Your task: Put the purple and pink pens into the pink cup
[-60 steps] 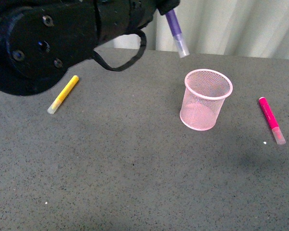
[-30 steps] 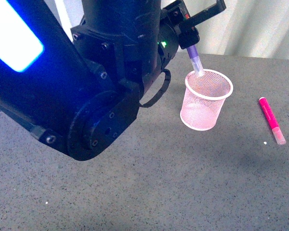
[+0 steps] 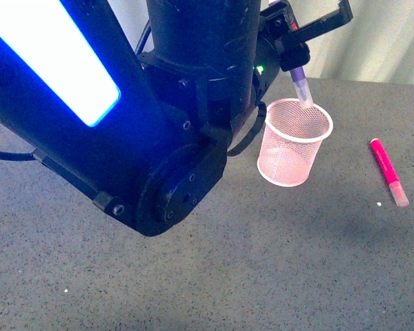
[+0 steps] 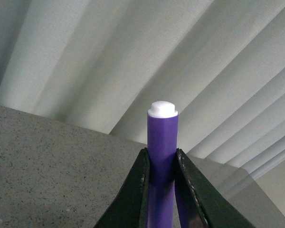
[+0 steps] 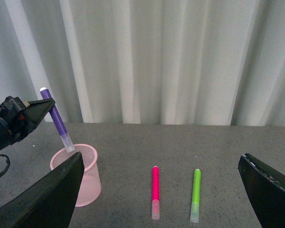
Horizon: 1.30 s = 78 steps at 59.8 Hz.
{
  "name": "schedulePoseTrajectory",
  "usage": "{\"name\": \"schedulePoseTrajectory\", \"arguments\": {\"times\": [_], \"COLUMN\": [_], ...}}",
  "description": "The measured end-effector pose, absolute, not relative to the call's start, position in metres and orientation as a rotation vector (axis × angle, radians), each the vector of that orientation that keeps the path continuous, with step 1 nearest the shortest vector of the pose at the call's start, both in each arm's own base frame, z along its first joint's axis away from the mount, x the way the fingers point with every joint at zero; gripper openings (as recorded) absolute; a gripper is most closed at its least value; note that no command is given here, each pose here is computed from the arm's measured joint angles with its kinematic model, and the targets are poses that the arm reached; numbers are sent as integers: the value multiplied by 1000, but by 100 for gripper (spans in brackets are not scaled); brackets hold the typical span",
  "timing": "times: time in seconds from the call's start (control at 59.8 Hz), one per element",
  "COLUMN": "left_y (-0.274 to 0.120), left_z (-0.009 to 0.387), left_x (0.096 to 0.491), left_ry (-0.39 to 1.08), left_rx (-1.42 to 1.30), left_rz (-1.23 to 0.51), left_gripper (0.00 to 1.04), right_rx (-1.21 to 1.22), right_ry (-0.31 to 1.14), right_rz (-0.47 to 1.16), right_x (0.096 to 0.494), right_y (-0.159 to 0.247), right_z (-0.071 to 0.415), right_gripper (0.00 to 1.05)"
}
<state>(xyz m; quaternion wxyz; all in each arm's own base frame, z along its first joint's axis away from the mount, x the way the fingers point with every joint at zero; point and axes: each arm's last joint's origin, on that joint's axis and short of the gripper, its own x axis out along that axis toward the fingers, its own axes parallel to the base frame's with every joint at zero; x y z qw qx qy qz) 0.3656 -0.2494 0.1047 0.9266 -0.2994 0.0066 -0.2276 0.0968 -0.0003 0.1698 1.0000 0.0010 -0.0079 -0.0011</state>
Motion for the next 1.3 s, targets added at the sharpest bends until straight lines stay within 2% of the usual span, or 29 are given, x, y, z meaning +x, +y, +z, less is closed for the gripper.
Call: {"name": "schedulePoseTrajectory", "arguments": {"times": [0.619,1.121,1.305], "left_y": [-251,-251,-251], "left_z": [76,73,73], "left_x": [358,358,358], "left_ry": [68,83,81], "left_rx": [-541,-499,-495], "left_rz": [-462,-454,-455], "left_gripper": [12,99,98], "right_rx": [2,2,2], "right_ry": [-16,-16,-16], "right_rz": [-2,-3,-2], "right_x": [97,97,97], "right_y": [0,0,0], "right_z": [170,170,170], "right_gripper": [98,98,98]}}
